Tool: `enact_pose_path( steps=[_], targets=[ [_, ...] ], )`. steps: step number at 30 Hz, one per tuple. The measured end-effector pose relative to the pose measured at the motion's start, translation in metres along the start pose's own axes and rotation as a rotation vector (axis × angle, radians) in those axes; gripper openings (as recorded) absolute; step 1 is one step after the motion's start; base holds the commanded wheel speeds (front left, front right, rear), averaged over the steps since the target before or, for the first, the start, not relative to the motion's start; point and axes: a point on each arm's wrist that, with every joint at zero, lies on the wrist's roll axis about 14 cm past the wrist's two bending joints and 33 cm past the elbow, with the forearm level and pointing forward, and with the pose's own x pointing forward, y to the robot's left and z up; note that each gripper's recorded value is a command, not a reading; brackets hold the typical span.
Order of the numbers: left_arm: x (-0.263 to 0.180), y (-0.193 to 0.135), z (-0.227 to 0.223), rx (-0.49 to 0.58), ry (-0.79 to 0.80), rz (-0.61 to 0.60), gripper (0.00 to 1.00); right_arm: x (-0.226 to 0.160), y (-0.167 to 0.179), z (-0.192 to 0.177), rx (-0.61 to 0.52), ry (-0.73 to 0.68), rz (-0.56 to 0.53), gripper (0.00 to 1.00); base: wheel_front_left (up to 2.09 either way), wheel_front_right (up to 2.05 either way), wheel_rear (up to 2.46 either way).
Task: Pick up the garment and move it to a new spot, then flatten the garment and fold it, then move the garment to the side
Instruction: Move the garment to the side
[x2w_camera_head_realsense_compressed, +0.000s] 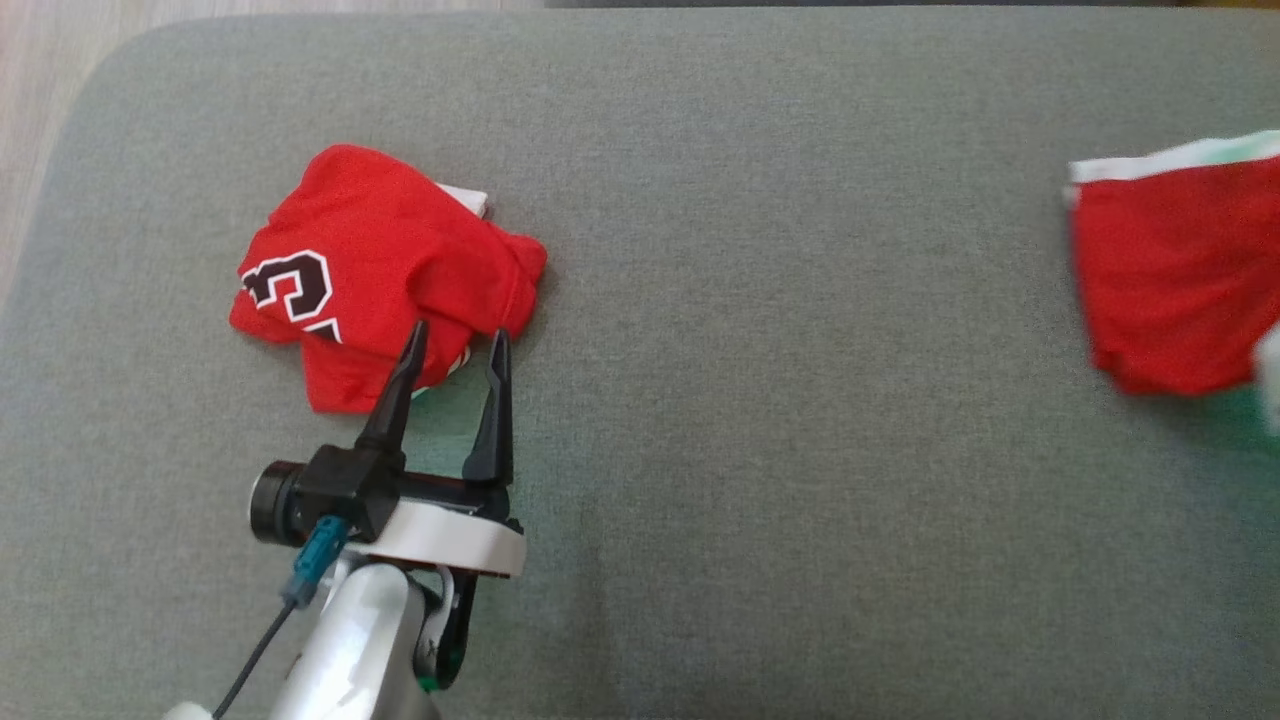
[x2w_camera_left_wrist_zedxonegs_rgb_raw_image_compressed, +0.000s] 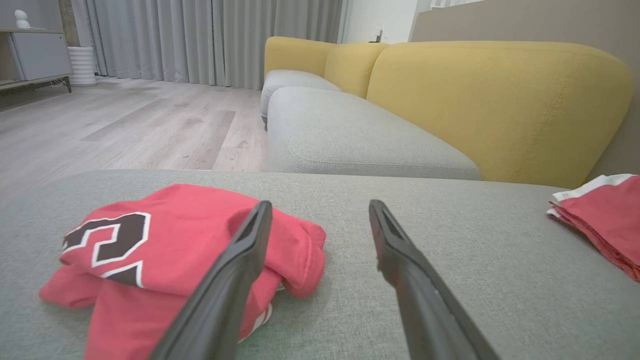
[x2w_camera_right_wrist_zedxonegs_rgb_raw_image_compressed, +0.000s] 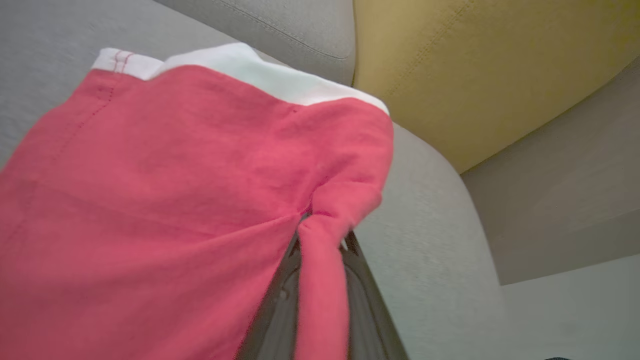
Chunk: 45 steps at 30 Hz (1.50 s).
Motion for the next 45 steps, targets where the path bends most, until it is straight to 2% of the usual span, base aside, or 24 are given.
enact_pose_path(
  steps=[4,8,16,17,18,19,20,29,34,41,43,45],
  targets=[
    [0.001,0.005,-0.001,-0.003,-0.001,0.014,1.0,-0.001,-0.035,-0.014,-0.092,0.044,-0.051,0.0,0.0,0.0,0.0],
    [0.001,0.011,-0.006,-0.006,0.013,0.03,1.0,0.001,-0.062,-0.02,-0.089,0.066,-0.105,0.0,0.0,0.0,0.0],
    [0.002,0.016,-0.015,-0.01,0.036,0.037,1.0,0.01,-0.068,-0.016,-0.1,0.058,-0.131,0.0,0.0,0.0,0.0],
    [0.002,0.016,-0.015,-0.01,0.036,0.038,1.0,0.01,-0.068,-0.013,-0.094,0.054,-0.136,0.07,0.0,0.0,0.0],
    [0.002,0.016,-0.015,-0.01,0.035,0.038,1.0,0.011,-0.067,-0.011,-0.089,0.049,-0.139,0.63,0.0,0.0,0.0],
    [0.002,0.016,-0.014,-0.01,0.034,0.037,1.0,0.011,-0.065,-0.007,-0.079,0.038,-0.141,0.97,0.0,0.0,0.0],
    [0.002,0.016,-0.013,-0.009,0.031,0.037,1.0,0.011,-0.063,-0.004,-0.072,0.032,-0.141,1.0,0.0,0.0,0.0],
    [-0.003,0.011,0.01,0.001,-0.027,0.03,1.0,-0.006,-0.042,0.066,0.029,-0.21,-0.147,1.0,0.0,0.0,0.0],
    [-0.008,0.006,0.026,0.004,-0.071,0.021,1.0,-0.03,-0.024,0.11,0.164,-0.41,-0.134,1.0,0.0,0.0,0.0],
    [-0.02,0.0,0.033,0.017,-0.091,0.012,1.0,-0.081,0.02,0.169,0.404,-0.675,-0.043,1.0,0.0,0.0,0.0],
    [-0.023,-0.003,0.034,0.02,-0.094,0.003,1.0,-0.104,0.027,0.181,0.472,-0.753,-0.017,1.0,0.0,0.0,0.0],
    [-0.023,-0.005,0.036,0.022,-0.101,-0.001,1.0,-0.114,0.036,0.18,0.502,-0.769,0.008,1.0,0.0,0.0,0.0]
  ],
)
